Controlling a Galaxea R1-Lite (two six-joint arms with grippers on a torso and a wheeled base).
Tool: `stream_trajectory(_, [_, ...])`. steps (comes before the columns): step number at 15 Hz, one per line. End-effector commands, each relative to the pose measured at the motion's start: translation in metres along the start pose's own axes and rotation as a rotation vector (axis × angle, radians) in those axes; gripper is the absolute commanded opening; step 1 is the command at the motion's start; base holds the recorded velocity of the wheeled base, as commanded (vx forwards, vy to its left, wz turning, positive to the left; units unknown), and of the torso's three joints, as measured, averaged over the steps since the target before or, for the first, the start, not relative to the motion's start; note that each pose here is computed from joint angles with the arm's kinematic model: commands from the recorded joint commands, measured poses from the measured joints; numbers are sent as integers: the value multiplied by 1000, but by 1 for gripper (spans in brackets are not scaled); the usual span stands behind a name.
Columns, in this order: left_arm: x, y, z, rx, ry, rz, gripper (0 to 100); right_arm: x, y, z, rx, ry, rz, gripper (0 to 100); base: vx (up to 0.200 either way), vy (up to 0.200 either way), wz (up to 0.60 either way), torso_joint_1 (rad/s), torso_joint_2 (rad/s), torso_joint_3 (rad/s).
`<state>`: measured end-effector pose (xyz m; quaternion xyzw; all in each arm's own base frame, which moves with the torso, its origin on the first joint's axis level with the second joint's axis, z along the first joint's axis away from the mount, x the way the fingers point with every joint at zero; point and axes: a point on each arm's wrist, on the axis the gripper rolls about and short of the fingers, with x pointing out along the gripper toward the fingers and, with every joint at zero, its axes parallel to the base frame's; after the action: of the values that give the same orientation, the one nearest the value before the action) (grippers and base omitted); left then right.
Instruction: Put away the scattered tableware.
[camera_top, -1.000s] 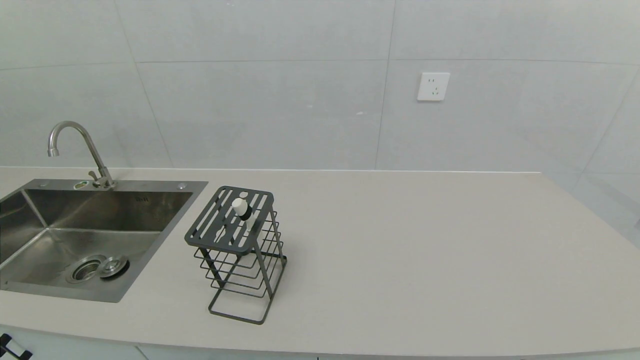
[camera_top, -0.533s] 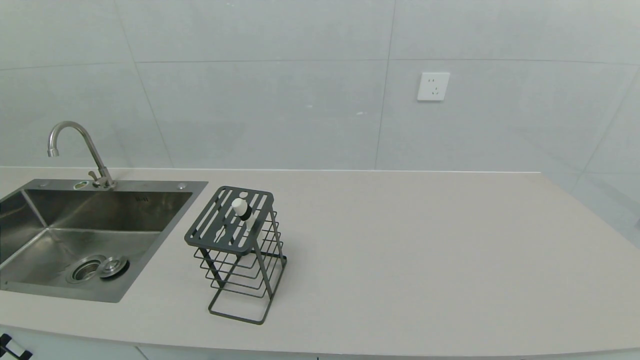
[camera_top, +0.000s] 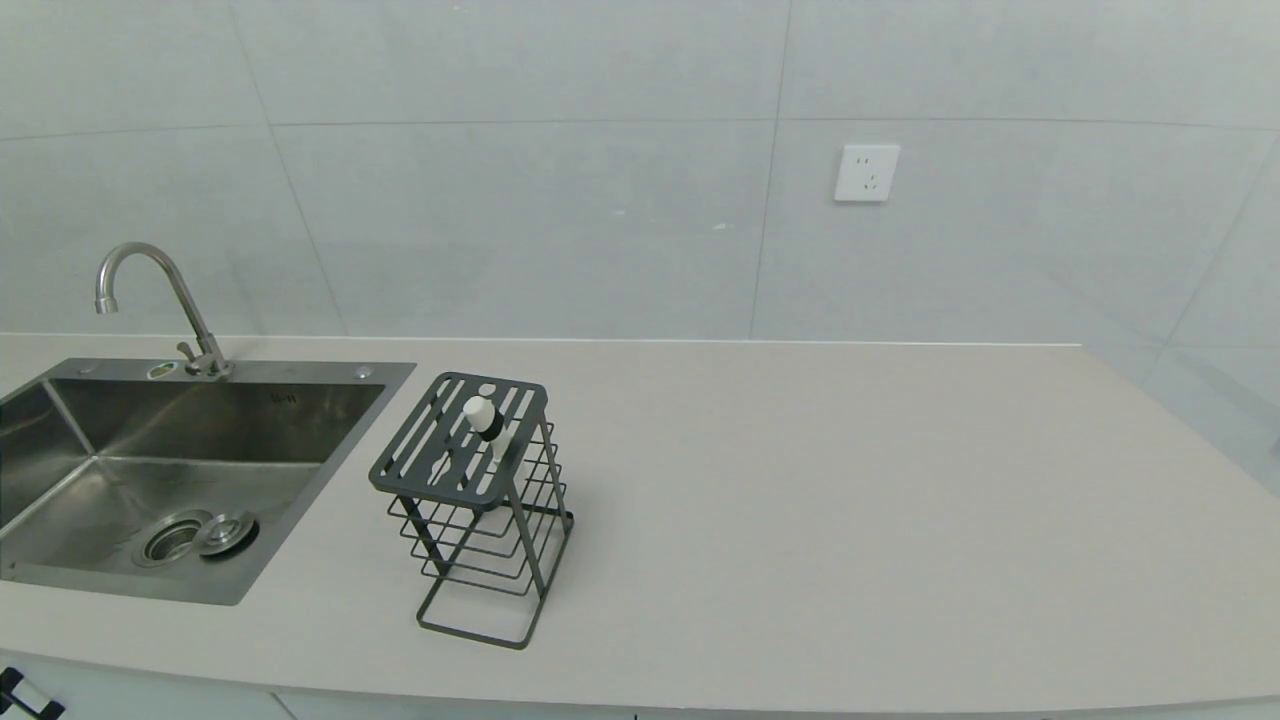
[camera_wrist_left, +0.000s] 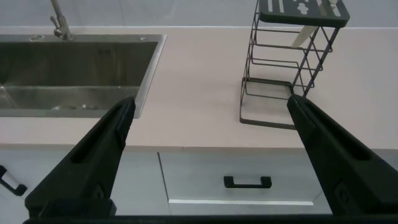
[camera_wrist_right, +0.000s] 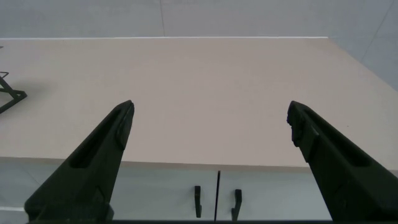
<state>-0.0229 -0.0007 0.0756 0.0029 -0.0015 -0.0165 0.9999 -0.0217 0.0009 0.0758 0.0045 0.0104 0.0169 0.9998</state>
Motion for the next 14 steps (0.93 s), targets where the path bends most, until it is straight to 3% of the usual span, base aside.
stream_trajectory(1, [0, 0, 0, 0, 1, 1, 100, 0, 0, 0, 1, 2, 0, 100, 0, 0, 0, 0, 0, 0])
stream_trajectory(5, [0, 0, 0, 0, 1, 1, 100, 0, 0, 0, 2, 2, 0, 100, 0, 0, -600, 4, 1, -4])
stream_trajectory(14, [0, 0, 0, 2, 1, 1, 100, 0, 0, 0, 2, 1, 0, 100, 0, 0, 0, 0, 0, 0])
